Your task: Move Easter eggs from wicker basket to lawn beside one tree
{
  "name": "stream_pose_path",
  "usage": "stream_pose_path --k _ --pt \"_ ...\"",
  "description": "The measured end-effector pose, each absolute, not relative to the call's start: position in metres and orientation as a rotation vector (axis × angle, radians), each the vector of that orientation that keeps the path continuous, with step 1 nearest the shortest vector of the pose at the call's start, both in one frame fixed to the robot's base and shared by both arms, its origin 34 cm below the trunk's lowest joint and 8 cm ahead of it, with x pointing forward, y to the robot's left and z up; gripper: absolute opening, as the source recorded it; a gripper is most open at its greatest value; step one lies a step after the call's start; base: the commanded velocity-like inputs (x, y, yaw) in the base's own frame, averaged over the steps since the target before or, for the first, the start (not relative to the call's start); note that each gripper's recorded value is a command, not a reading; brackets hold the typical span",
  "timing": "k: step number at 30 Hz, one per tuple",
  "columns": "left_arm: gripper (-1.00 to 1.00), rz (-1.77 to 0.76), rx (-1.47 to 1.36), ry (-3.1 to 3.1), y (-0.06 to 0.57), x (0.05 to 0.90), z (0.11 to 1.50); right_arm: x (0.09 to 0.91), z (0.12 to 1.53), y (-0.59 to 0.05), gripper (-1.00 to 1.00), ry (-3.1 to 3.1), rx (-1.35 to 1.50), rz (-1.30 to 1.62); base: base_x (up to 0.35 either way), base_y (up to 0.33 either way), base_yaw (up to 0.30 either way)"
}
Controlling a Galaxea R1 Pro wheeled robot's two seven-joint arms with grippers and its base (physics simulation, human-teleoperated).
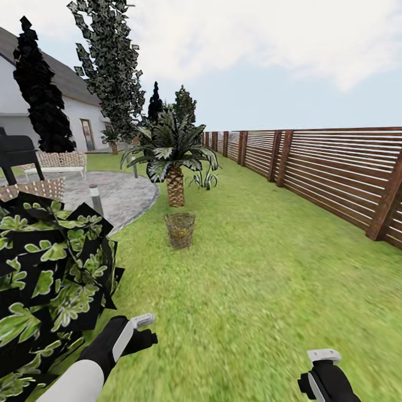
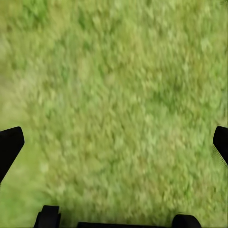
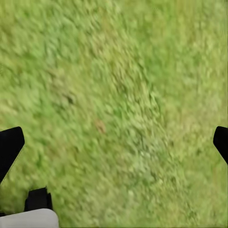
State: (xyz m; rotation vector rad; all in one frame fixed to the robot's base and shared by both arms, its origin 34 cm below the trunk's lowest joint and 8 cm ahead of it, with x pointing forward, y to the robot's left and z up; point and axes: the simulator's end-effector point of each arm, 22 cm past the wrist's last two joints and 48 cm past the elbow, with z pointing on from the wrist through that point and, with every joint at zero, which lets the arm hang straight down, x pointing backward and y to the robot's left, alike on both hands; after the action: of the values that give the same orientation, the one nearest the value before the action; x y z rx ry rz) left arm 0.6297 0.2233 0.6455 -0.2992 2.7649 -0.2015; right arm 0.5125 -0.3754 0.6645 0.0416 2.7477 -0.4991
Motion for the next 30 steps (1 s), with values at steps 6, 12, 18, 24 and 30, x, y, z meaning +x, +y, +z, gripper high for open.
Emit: stream_pose_path --k 6,12,18,24,30 --pt "1.00 -0.202 -0.296 2.765 0.222 0.630 0.646 0.506 0.667 -0.404 1.00 2.747 0.175 -0.507 0.324 0.000 0.000" --pt "1.00 -0.209 -0.290 2.768 0.217 0.629 0.645 0.505 0.667 -0.404 1.00 2.752 0.181 -0.504 0.324 0.000 0.000" --pt "1.00 -0.212 -0.292 2.790 0.215 0.622 0.638 0.505 0.667 -0.404 1.00 2.752 0.179 -0.504 0.324 0.000 0.000" --pt "1.00 -0.213 -0.293 2.792 0.215 0.621 0.638 0.505 0.667 -0.404 1.00 2.752 0.179 -0.504 0.324 0.000 0.000" --pt "1.00 -0.213 -0.293 2.792 0.215 0.621 0.638 0.505 0.667 -0.404 1.00 2.752 0.179 -0.504 0.324 0.000 0.000"
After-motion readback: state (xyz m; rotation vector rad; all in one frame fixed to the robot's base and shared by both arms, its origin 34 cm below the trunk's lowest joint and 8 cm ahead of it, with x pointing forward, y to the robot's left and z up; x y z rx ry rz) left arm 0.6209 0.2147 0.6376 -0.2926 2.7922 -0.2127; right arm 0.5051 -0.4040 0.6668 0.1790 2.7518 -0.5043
